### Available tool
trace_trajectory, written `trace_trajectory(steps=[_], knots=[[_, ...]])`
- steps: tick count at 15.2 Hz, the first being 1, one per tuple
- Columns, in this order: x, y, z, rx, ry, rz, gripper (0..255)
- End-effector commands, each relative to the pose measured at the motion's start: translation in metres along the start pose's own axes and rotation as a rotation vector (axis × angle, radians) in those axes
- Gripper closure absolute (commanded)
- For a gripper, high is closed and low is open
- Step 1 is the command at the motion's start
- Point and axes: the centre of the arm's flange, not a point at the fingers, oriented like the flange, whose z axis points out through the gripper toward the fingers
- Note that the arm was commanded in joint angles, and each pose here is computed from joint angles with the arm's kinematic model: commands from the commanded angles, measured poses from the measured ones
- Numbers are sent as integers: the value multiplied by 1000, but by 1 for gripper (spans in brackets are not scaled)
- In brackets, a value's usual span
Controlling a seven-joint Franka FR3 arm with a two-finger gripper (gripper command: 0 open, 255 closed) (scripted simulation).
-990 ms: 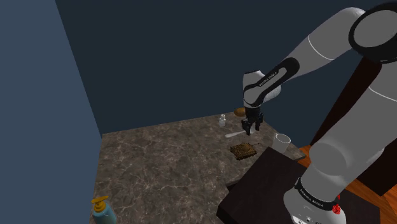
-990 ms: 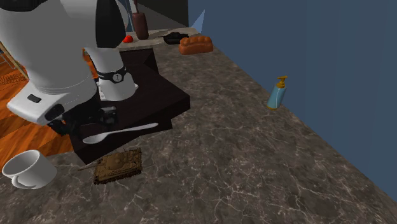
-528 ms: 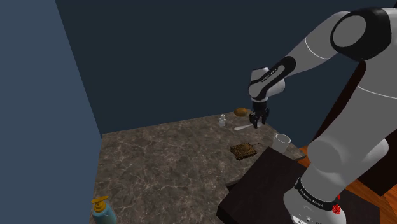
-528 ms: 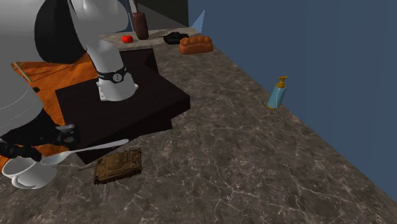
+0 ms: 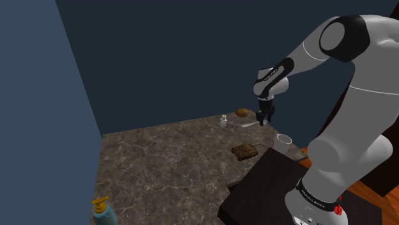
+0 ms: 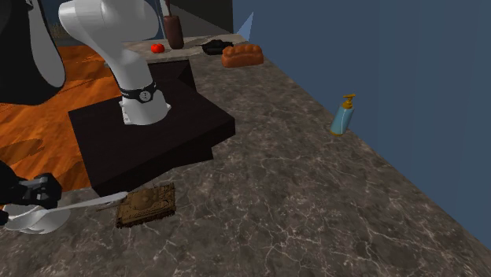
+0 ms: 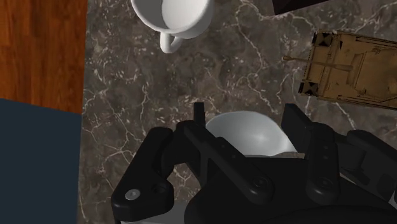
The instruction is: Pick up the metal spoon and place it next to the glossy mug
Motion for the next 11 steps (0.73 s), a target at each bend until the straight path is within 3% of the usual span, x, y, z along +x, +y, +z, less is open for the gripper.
trace_trajectory(steps=[1, 11], knots=[[3, 1, 10, 0, 0, -1, 255], [16, -6, 61, 0, 0, -1, 255]])
